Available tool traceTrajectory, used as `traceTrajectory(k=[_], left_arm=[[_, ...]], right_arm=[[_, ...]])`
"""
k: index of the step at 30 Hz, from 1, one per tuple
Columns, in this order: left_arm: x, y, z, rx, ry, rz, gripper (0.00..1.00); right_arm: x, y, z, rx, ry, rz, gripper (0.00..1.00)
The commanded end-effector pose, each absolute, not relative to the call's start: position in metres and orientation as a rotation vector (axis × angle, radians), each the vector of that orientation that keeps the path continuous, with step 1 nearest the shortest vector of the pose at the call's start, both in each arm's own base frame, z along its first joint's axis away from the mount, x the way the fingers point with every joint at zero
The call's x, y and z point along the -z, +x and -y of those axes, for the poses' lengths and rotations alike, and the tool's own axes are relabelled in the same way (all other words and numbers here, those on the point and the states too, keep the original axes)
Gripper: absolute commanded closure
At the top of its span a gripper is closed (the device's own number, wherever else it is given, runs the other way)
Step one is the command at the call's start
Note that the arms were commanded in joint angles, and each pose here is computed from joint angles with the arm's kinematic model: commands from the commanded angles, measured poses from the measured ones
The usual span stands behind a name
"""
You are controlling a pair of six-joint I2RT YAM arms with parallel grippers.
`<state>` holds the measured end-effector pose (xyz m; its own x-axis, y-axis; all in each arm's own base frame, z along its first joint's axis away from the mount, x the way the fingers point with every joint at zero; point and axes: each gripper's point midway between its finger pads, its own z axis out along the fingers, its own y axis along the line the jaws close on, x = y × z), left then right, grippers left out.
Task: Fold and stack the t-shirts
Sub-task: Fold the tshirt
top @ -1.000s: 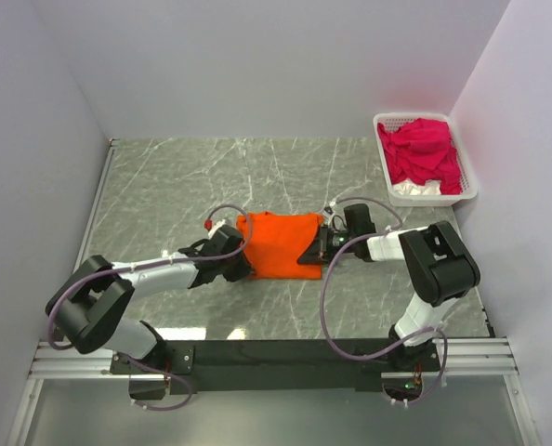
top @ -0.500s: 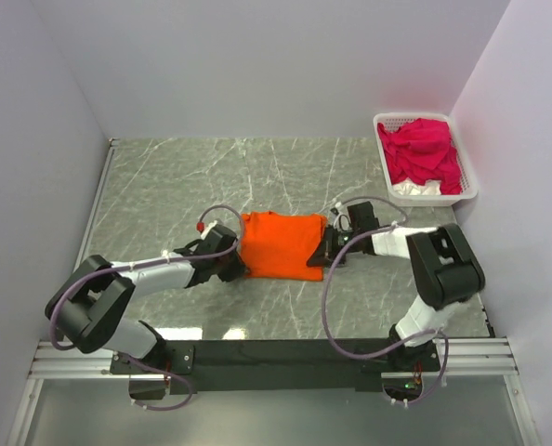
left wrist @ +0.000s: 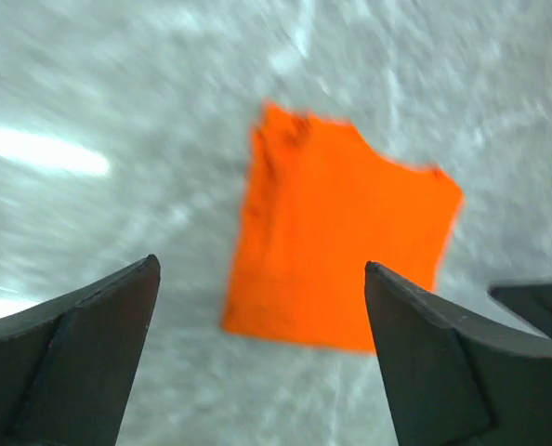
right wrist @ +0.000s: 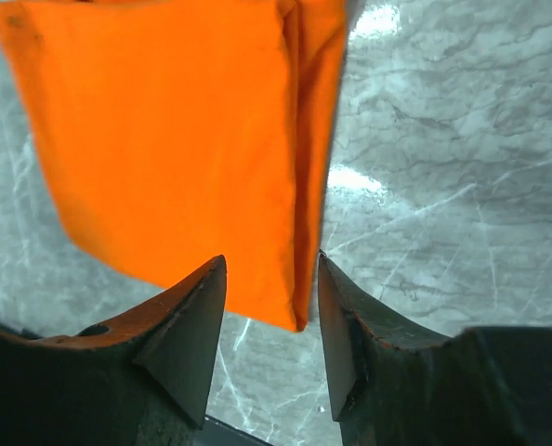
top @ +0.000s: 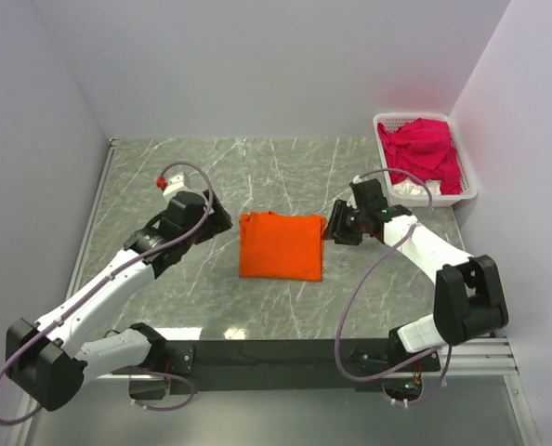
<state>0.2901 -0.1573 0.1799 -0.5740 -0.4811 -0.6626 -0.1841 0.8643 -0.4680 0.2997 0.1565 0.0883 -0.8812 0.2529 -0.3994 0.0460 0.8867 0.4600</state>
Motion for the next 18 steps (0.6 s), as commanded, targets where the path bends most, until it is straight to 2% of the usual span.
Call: traceTrajectory(k=[1, 5, 8, 18], left_arm=[[-0.185, 0.295, 0.106, 0.144, -0.408, -2.141, 0.01], [-0.190, 0.295, 0.080, 0.021, -0.421, -2.073, 0.01], [-0.189, 0.292, 0.076, 0.027, -0.433, -2.051, 0.01], [-0.215, 0.275, 0.061, 0.052, -0.412, -1.955, 0.03]], right_arm=[[-0.082, 0.304, -0.159, -0.501, 0.237, -2.649, 0.48], [-0.074, 0.314, -0.170, -0.491, 0.252, -2.666, 0.48], [-0.065, 0.319, -0.175, -0.458, 0.246, -2.691, 0.50], [-0.020, 0.310, -0.166, -0.317, 0.199, -2.836, 0.64]])
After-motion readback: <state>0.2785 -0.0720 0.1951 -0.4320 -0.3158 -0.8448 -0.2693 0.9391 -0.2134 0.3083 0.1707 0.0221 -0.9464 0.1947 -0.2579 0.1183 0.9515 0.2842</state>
